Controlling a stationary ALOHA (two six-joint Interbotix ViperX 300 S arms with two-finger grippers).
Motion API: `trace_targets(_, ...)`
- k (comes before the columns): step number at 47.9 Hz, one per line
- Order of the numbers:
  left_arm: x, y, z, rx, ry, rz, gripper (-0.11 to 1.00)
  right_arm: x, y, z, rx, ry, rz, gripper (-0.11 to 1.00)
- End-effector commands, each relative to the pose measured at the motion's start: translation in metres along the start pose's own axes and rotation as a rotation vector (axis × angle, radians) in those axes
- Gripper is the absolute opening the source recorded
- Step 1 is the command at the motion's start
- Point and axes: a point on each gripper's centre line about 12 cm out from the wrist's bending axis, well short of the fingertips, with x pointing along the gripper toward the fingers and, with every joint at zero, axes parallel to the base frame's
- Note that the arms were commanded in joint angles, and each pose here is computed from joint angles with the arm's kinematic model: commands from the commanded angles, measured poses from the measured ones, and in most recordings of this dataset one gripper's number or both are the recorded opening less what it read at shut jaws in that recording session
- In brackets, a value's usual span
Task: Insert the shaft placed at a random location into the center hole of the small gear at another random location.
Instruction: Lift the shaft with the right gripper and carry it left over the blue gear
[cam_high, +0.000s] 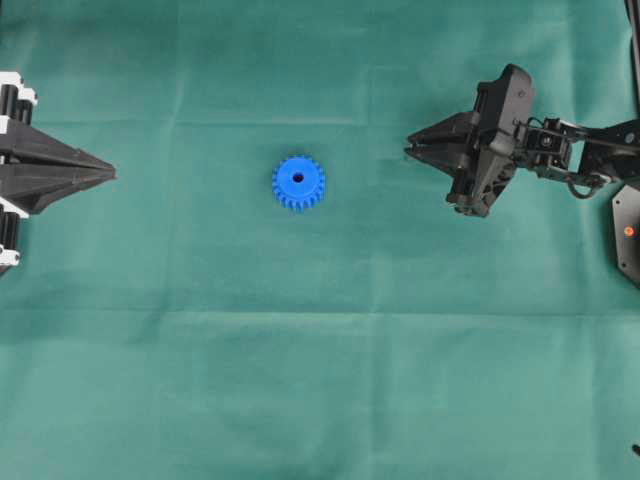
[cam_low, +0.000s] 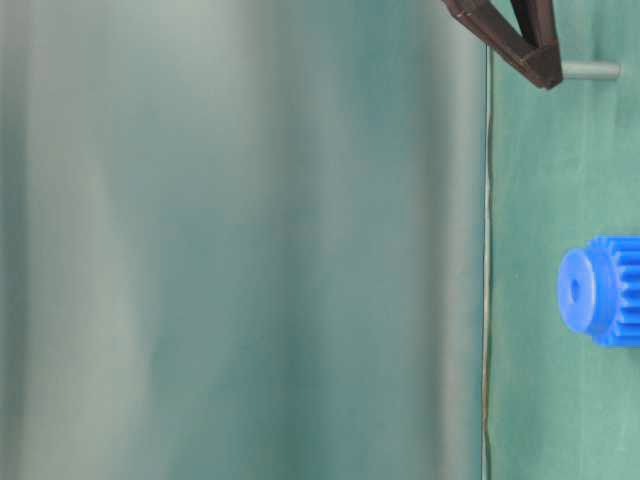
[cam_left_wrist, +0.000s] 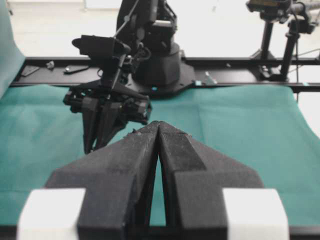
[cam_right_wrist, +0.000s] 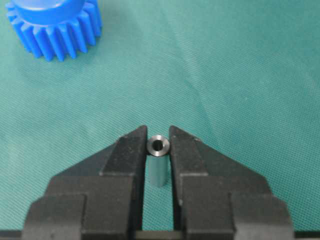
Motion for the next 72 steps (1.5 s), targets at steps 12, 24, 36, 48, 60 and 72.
trace_targets(12,0.003,0.000,0.009,0.001,-0.018,-0.002,0.00,0.000,-0.001,0.005,-0.007,-0.017,-0.006,0.13)
trace_targets(24,0.003,0.000,0.009,0.000,-0.020,-0.001,0.00,-0.006,-0.001,0.029,-0.003,-0.035,-0.002,0.13)
trace_targets(36,0.003,0.000,0.010,-0.002,-0.026,-0.001,0.00,-0.022,0.000,0.060,-0.006,-0.028,0.008,0.13)
trace_targets(48,0.003,0.000,0.009,0.000,-0.021,-0.001,0.00,-0.025,0.000,0.063,-0.006,-0.035,0.008,0.13)
trace_targets(60,0.003,0.000,0.009,0.000,-0.021,-0.002,0.00,-0.023,0.001,0.065,-0.007,-0.046,0.011,0.13)
trace_targets(72,0.003,0.000,0.010,-0.002,-0.025,-0.002,0.00,-0.010,0.011,0.073,-0.012,-0.051,0.037,0.13)
